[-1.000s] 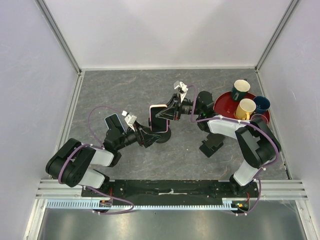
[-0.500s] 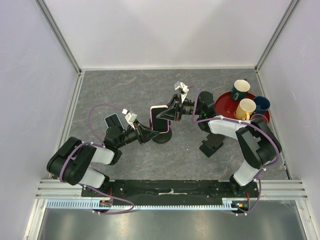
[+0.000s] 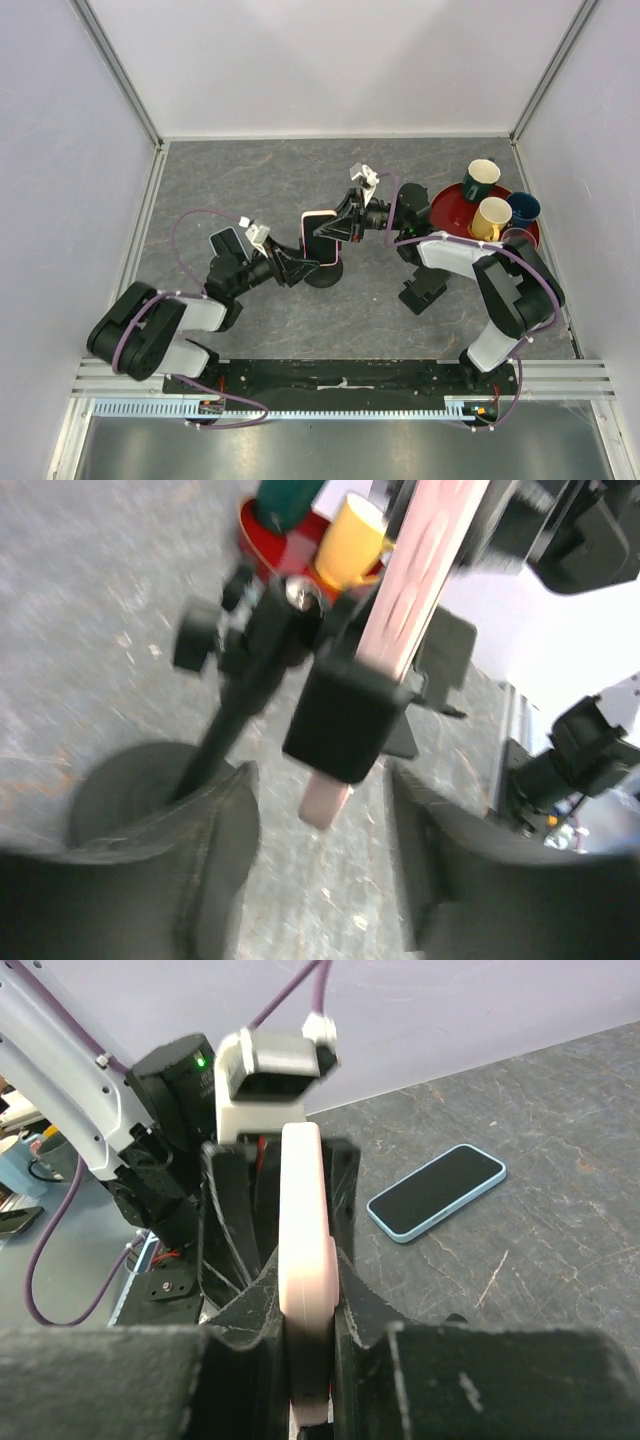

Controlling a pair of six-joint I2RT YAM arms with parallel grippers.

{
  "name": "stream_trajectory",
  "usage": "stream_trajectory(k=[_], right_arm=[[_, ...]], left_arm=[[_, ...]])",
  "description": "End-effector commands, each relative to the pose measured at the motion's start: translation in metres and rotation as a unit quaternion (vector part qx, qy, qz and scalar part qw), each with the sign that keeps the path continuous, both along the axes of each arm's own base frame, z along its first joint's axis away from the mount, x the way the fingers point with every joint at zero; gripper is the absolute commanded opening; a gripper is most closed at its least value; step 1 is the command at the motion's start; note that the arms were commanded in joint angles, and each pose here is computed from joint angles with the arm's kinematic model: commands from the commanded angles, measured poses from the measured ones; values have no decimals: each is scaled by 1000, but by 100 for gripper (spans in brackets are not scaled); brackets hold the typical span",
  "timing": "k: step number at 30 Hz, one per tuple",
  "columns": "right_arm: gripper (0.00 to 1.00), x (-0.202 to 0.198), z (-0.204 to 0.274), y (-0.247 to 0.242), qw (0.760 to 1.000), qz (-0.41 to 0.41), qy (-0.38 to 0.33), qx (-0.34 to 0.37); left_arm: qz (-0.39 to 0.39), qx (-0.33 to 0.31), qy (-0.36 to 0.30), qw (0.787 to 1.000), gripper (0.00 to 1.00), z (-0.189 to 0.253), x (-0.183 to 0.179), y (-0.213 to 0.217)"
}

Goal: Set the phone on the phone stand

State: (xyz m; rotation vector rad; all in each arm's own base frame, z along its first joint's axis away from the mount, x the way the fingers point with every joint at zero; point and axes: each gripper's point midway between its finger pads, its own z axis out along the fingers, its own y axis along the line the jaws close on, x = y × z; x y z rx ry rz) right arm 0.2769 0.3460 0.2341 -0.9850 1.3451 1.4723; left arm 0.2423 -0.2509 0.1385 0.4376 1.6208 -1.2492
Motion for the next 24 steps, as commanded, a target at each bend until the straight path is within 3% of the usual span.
stream_trajectory(k=[1, 2, 4, 5, 6, 7, 11, 14, 15, 18, 19, 21, 24], right_arm=[[0, -4, 21, -2, 999, -3, -36, 14], [0, -3, 21, -2, 999, -4, -40, 13], [0, -4, 19, -2, 999, -2, -37, 10], [0, -4, 19, -2, 999, -2, -38, 10], [0, -4, 18, -2, 999, -3, -37, 8], [0, -3, 18, -2, 999, -7, -38, 7], [3, -3, 10, 1, 999, -18, -38, -18], [27, -5, 7, 6, 998, -28, -52, -30], [40, -6, 3, 7, 998, -30, -46, -38], [62, 0, -2, 3, 996, -54, -43, -51], [67, 1, -3, 2, 995, -63, -52, -57], [82, 4, -3, -4, 993, -86, -53, -69], [98, 4, -1, -16, 990, -102, -63, -80]], left_arm=[[81, -46, -76, 993, 82, 53, 17, 20], [91, -60, -88, 990, 92, 66, 9, 27], [104, -42, -46, 993, 93, 53, 3, 34], [117, -50, -60, 990, 93, 72, -1, 40], [128, -43, -52, 989, 93, 76, -3, 45], [149, 2, 19, 989, 93, 47, -3, 52], [189, 28, 9, 981, 85, 95, -2, 68], [180, 63, 58, 980, 81, 107, 0, 64], [178, 69, 72, 979, 80, 109, 2, 62], [186, 93, 126, 970, 83, 114, 10, 55], [181, 93, 132, 970, 89, 123, 10, 48], [189, 111, 151, 964, 91, 120, 8, 45], [207, 119, 151, 959, 92, 133, 5, 39]])
